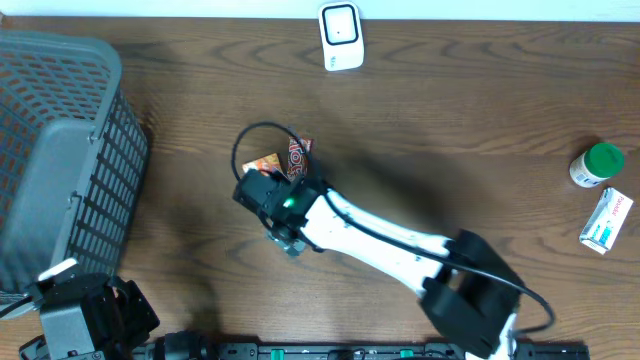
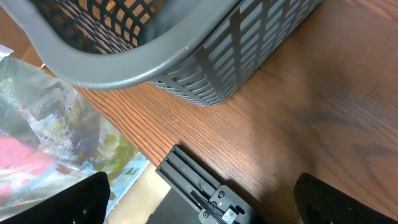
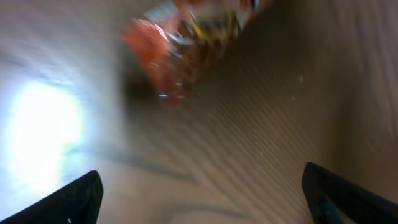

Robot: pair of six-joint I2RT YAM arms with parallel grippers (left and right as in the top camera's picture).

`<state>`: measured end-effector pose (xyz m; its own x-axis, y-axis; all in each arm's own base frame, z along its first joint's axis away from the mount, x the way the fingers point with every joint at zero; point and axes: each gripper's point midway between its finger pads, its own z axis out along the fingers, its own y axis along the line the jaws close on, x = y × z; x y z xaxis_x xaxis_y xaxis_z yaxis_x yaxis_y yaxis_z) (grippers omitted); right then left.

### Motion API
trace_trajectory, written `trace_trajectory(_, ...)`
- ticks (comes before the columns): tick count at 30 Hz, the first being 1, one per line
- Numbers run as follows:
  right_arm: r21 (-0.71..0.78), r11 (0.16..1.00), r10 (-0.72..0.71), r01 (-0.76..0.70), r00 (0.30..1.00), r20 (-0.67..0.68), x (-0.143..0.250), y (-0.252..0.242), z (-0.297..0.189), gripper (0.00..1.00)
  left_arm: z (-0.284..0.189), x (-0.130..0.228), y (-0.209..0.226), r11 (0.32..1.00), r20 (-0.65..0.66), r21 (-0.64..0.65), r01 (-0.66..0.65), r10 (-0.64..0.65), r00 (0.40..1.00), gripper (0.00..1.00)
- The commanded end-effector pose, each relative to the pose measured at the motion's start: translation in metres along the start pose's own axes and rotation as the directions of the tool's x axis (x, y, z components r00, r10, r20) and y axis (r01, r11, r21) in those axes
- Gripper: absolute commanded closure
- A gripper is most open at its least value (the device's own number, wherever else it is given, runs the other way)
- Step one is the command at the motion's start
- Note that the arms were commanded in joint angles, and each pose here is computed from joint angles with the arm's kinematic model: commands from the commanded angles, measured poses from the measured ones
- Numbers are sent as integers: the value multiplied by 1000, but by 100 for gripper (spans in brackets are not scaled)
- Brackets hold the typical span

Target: Scan the item barcode

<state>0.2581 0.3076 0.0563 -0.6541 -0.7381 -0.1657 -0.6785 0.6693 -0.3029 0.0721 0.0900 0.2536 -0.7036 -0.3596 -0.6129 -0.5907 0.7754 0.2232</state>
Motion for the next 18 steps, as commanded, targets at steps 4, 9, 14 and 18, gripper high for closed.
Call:
trace_trajectory(4, 107, 994, -13, 11, 1000, 16, 0, 0, 12, 4, -1, 0, 3, 1000, 5, -15, 13, -13, 1000, 5)
trace_trajectory(9, 149, 987, -62, 56, 997, 40, -3, 14, 10, 1, -1, 0, 3, 1000, 5, -15, 13, -13, 1000, 5)
trace_trajectory(14, 223, 965, -140, 135, 990, 6, 1, 21, 29, 2, -1, 0, 3, 1000, 5, -14, 13, -13, 1000, 5)
trace_trajectory(18, 356, 917, -188, 181, 982, -15, 2, 16, 42, 2, -1, 0, 3, 1000, 5, -15, 13, -13, 1000, 5)
